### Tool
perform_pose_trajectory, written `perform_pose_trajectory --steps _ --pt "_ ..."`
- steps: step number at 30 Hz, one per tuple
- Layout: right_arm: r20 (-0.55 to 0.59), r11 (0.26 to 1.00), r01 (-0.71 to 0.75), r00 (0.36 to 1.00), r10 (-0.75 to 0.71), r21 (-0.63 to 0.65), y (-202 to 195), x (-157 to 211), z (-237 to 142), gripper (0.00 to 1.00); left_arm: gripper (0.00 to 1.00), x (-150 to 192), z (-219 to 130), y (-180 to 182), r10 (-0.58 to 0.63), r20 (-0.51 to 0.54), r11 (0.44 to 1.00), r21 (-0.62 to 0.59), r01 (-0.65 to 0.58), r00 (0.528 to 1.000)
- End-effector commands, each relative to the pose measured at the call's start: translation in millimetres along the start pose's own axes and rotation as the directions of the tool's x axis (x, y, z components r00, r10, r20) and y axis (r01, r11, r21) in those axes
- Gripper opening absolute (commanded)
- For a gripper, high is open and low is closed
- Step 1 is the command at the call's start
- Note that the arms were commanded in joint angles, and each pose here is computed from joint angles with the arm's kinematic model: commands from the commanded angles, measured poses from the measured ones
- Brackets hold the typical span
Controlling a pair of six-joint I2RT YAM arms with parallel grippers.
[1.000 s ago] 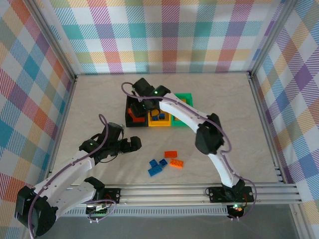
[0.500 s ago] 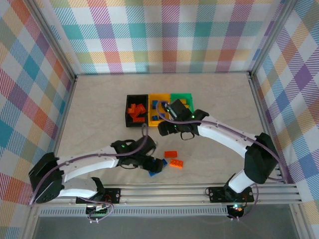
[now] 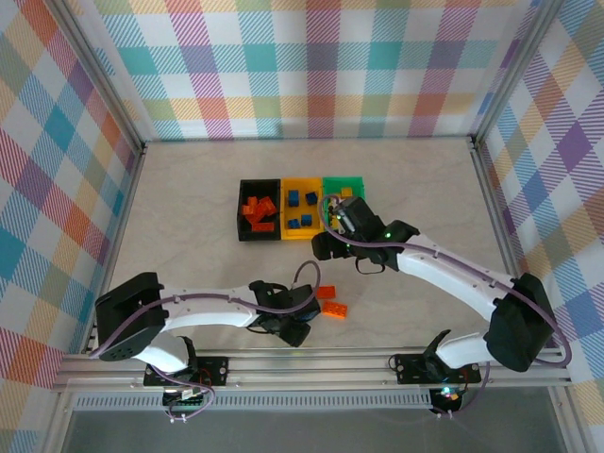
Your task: Sort the legos into containers by color
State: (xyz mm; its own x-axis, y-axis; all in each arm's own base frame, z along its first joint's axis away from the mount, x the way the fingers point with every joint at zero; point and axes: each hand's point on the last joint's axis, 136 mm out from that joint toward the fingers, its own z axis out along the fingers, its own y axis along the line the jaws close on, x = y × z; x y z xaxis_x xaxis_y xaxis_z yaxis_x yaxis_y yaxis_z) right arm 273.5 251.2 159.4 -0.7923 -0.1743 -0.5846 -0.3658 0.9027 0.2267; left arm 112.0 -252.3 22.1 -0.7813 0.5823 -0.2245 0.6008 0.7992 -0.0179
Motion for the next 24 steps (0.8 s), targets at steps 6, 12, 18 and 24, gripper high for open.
perform_pose_trajectory --steps 6,12,18,24 --pt "0.053 0.999 -0.038 0.998 0.038 -0.001 -8 -9 -9 0.84 0.50 -4 5 0 0.065 0.008 0.996 -0.057 -0.064 0.998" --pt "0.057 0.999 -0.049 0.997 0.049 -0.006 -10 -9 -9 0.84 0.40 -5 1 16 0.037 0.036 0.991 -0.127 -0.032 0.999" --pt "0.055 0.998 -0.058 0.997 0.058 -0.006 -12 -7 -8 0.84 0.34 -14 -17 27 -0.031 0.091 0.992 -0.118 0.042 0.995" --pt "0.056 0.997 -0.078 0.995 0.078 -0.010 -16 -4 -7 0.84 0.33 -33 -60 24 -0.096 0.179 0.995 -0.021 0.101 0.979"
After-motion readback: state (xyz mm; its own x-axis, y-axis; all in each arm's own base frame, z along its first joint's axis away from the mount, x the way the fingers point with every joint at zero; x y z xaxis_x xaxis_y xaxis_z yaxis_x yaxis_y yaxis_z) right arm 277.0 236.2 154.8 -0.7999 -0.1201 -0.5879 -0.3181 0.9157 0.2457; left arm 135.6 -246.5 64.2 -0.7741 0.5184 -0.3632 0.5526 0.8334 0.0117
